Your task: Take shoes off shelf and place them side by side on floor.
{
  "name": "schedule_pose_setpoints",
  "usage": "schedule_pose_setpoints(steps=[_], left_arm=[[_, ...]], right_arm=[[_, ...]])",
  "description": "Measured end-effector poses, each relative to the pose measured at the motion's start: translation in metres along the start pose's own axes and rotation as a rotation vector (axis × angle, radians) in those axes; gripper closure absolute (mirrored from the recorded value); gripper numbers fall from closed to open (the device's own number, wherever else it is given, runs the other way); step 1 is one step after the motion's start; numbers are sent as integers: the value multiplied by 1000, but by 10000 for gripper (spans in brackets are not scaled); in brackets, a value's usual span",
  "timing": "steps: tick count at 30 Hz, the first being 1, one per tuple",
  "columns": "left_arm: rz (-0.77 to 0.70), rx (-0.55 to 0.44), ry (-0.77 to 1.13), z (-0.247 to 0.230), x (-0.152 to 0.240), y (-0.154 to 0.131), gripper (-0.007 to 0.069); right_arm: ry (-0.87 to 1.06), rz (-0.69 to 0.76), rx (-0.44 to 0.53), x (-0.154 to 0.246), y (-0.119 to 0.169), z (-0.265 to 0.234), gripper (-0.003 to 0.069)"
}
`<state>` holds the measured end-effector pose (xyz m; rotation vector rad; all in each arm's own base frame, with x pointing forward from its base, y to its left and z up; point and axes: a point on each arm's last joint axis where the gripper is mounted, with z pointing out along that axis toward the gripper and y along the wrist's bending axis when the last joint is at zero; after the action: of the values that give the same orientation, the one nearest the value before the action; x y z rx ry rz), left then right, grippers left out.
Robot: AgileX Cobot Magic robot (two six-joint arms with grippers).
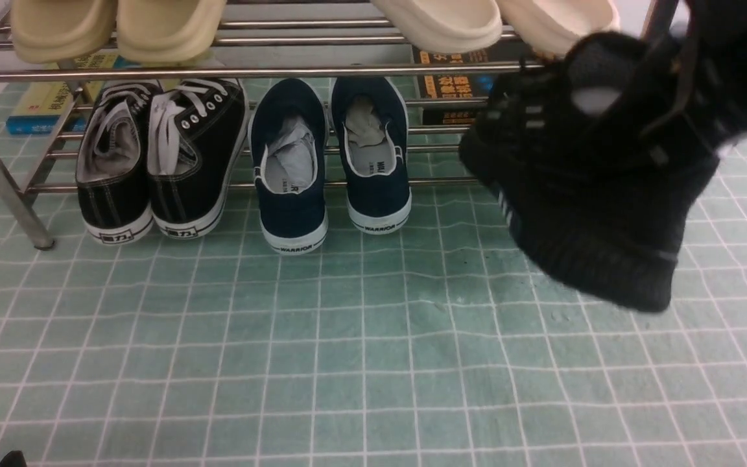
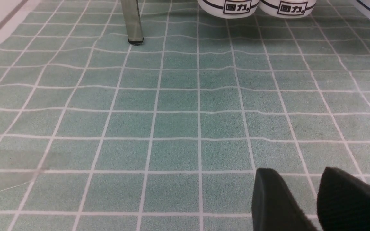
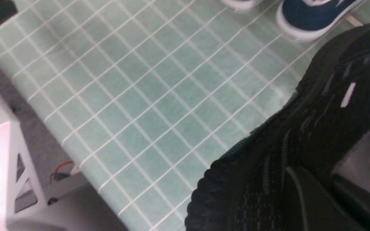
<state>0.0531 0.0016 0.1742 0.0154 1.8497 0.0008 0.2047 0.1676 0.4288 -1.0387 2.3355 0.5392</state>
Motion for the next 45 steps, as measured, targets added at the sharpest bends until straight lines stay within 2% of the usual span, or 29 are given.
schedule_pose_setpoints(steps=[4, 7, 12, 14, 22, 34, 45], left_arm=[[0, 0, 0, 0, 0, 0, 384], [0, 0, 0, 0, 0, 0, 384], [0, 0, 0, 0, 0, 0, 384], [0, 0, 0, 0, 0, 0, 384], [0, 0, 0, 0, 0, 0, 384], [1, 0, 0, 0, 0, 0, 384], [1, 0, 0, 0, 0, 0, 384]], right_arm=[[108, -30, -55, 5, 14, 34, 647], [171, -76, -57, 4, 29, 54, 646], [238, -122, 29, 0, 42, 78, 646], [271, -126, 97, -3, 46, 93, 646], [322, -109, 214, -15, 40, 135, 642], [370, -118, 234, -15, 35, 171, 640], [308, -140, 275, -30, 34, 159, 635]])
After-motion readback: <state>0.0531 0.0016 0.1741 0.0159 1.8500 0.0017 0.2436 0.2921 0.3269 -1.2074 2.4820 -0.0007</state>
